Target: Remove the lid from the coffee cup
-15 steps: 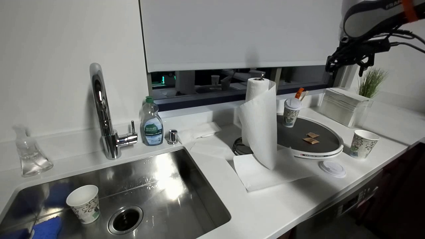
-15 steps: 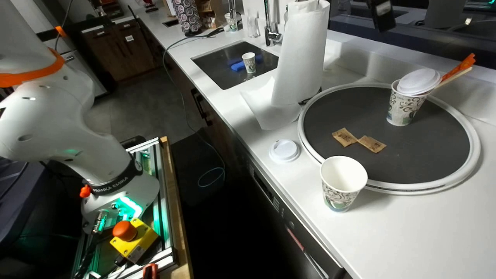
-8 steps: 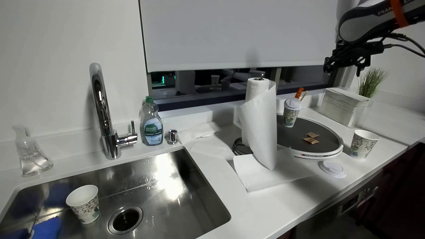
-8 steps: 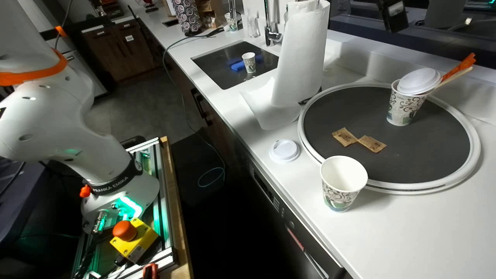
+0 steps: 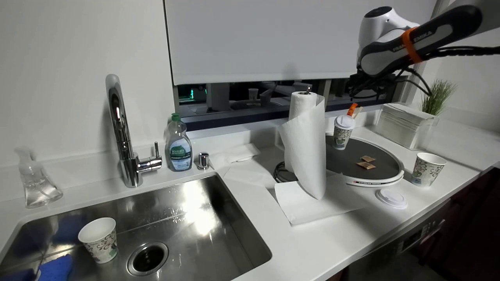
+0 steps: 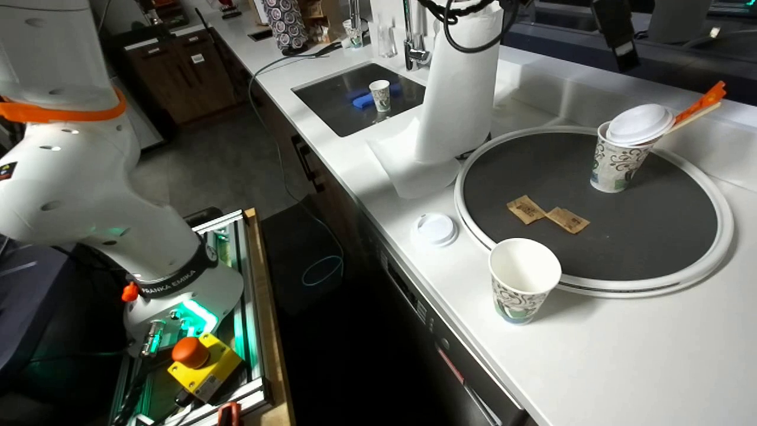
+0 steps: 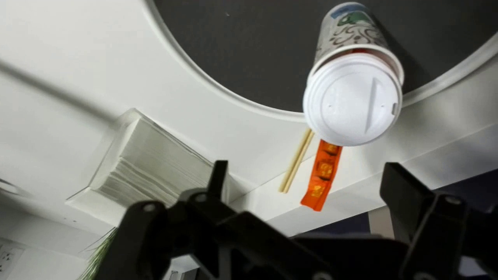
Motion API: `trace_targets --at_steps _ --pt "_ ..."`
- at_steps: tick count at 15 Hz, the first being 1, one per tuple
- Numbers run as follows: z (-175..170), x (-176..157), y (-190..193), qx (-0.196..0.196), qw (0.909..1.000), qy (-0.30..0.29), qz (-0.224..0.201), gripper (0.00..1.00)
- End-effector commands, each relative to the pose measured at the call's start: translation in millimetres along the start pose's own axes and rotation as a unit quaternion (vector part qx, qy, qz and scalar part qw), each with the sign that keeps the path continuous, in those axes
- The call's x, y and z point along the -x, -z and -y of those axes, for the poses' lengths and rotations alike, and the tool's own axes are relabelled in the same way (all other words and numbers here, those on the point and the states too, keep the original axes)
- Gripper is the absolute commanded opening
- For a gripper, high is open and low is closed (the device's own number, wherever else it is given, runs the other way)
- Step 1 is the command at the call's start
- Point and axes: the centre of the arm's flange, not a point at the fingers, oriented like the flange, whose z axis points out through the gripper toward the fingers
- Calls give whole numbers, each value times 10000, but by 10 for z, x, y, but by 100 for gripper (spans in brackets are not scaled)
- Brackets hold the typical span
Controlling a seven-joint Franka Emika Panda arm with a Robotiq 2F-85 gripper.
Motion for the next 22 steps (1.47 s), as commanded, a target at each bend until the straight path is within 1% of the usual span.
trace_targets --at_steps 1,2,4,6,7,8,10,11,13,16,18,20,22 --pt "359 -265 -305 -103 9989 -449 -40 100" --pt "170 -40 -176 -64 9997 -219 12 100" --pt "246 -98 -274 -69 9996 -284 -19 100" --pt "261 -138 -283 -81 9995 -314 -52 100" --pt "410 -127 -332 -209 9993 -297 -16 100" --pt "512 -104 -372 -230 9994 -275 2 100" --pt "660 -59 -434 -322 9990 -314 62 100" --pt "730 -18 -473 -431 9984 -352 130 100" --pt "813 42 -567 -454 9979 -392 225 100" --pt "836 100 -729 -458 9970 -489 398 100" --pt "863 138 -826 -500 9964 -536 435 100" --pt "864 122 -852 -629 9957 -561 380 100" --pt "871 70 -833 -859 9944 -589 197 100"
